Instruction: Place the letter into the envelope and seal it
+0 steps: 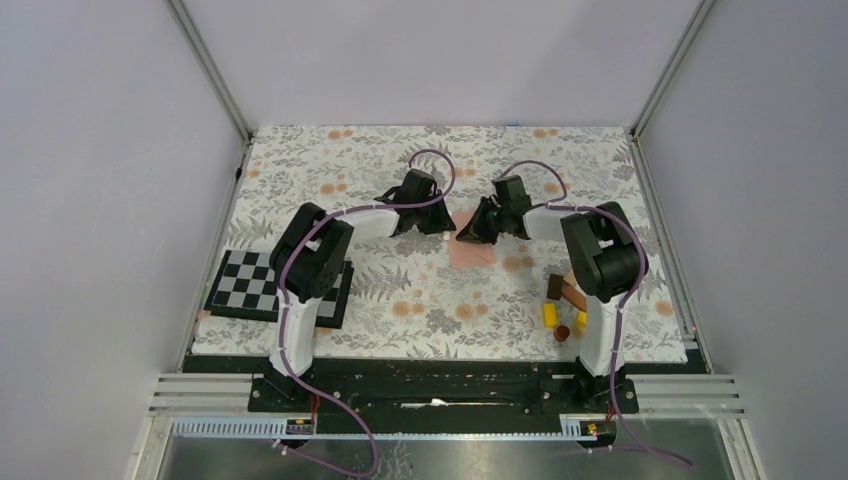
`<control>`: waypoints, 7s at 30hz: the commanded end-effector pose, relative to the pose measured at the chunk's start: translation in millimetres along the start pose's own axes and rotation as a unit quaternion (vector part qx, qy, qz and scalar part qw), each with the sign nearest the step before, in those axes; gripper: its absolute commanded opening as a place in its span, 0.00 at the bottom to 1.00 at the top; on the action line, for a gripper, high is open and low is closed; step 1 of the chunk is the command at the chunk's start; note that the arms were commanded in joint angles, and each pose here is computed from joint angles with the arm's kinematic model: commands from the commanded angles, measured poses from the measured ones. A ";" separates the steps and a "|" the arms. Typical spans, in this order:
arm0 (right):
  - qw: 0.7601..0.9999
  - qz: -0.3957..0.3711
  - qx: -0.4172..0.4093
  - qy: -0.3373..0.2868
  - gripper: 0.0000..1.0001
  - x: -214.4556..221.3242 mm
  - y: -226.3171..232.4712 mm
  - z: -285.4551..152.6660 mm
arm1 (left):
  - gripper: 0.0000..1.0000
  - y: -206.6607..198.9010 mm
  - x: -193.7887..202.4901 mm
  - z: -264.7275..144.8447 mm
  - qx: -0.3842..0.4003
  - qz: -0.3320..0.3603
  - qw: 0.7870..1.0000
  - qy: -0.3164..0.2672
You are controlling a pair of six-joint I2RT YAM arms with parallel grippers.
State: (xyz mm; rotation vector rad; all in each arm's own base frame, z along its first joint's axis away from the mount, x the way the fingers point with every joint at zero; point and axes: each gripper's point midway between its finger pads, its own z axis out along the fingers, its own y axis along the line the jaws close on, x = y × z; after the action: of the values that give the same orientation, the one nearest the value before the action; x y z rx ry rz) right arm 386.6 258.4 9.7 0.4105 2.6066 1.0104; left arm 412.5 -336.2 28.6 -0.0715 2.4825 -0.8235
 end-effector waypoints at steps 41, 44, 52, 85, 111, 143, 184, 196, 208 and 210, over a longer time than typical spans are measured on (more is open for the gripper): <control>0.994 0.109 -0.010 -0.005 0.00 8.2 -51.0 -28.6 | 0.00 29.6 0.5 9.3 -0.042 -0.017 0.999 0.005; 0.995 0.102 -0.012 -0.001 0.00 5.5 -43.5 -20.8 | 0.00 30.1 1.8 9.8 -0.042 -0.019 0.999 0.007; 0.996 0.089 -0.014 0.013 0.00 8.8 -31.1 0.4 | 0.00 30.6 2.3 10.0 -0.043 -0.018 0.999 0.008; 0.994 0.108 0.003 -0.019 0.00 -24.0 -51.3 8.2 | 0.00 35.6 2.9 10.7 -0.048 -0.019 0.999 0.009; 0.996 0.083 0.014 0.005 0.00 19.7 -43.9 -4.7 | 0.00 39.8 5.2 13.0 -0.057 -0.028 0.998 0.011; 0.980 -0.080 -0.069 -0.170 0.54 -51.4 107.8 -202.1 | 0.00 -135.8 -70.6 -131.4 0.293 0.183 0.924 -0.165; 0.936 -0.243 0.034 -0.253 0.41 -3.1 200.5 -269.4 | 0.00 -204.3 -23.5 -233.7 0.299 0.383 0.805 -0.340; 0.934 -0.263 0.036 -0.240 0.22 -3.0 201.3 -260.3 | 0.00 -204.9 -20.7 -231.8 0.308 0.369 0.813 -0.329; 0.871 -0.414 -0.247 -0.090 0.17 60.4 241.3 -287.0 | 0.00 -210.0 26.2 -319.0 0.572 0.274 0.756 -0.161; 0.855 -0.423 -0.295 -0.057 0.17 76.1 243.5 -292.3 | 0.00 -210.5 33.8 -331.0 0.592 0.270 0.744 -0.151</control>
State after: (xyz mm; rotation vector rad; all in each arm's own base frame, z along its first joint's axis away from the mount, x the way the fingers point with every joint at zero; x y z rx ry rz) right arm 287.5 267.8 330.5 -0.4287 2.0825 0.9605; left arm 259.4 -350.8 307.8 0.6797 1.3936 -1.5134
